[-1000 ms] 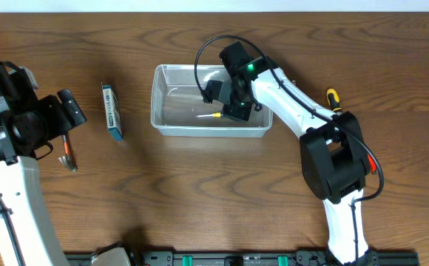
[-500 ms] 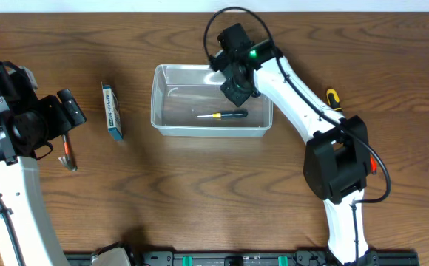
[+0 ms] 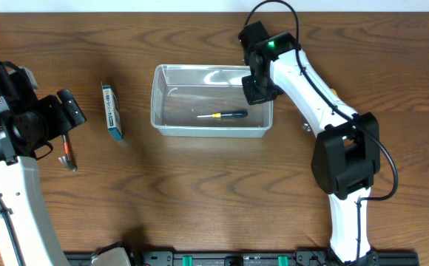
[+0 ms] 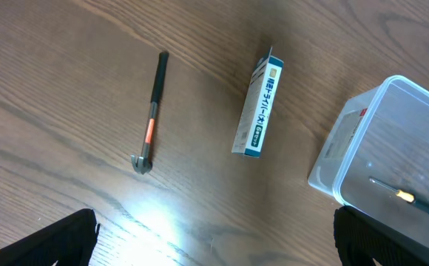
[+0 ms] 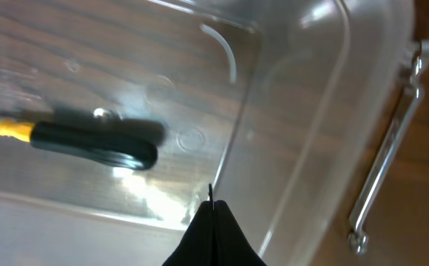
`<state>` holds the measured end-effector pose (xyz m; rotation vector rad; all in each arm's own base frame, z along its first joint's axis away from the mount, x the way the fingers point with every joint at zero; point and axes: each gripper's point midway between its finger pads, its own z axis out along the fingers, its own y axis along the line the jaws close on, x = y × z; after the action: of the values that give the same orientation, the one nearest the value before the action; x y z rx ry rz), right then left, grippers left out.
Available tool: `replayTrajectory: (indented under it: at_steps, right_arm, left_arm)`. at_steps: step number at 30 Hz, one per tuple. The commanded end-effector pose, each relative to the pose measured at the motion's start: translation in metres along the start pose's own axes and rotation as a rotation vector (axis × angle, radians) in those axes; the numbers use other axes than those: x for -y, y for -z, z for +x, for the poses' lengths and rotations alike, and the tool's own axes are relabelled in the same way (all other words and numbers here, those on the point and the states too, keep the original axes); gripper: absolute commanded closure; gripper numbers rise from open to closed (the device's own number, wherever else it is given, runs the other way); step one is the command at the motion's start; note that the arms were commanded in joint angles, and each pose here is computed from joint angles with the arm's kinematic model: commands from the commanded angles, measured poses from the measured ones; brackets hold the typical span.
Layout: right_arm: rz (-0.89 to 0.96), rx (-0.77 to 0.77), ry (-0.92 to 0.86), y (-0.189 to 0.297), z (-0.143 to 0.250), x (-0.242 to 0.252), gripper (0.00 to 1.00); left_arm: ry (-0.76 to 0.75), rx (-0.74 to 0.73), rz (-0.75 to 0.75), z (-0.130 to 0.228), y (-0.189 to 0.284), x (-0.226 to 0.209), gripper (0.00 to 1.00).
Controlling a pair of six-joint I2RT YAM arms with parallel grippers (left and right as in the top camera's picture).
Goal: Pack container
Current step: 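Lift the right gripper out and move it toward the chrome wrench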
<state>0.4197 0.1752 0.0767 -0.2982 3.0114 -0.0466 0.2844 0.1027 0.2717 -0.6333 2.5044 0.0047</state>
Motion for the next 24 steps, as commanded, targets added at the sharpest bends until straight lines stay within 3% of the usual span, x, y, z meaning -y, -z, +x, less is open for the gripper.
replayTrajectory:
  at_steps: [1,24]
  right_arm:
    - [0.011,0.020,-0.106,0.014,-0.003,0.012,0.99]
    - [0.064,-0.046,-0.195,0.012,0.010,0.048,0.99]
  left_arm:
    - [-0.009,0.024,0.003,-0.005,0.007,0.000,0.02]
    - [-0.009,0.024,0.003,-0.005,0.007,0.000,0.02]
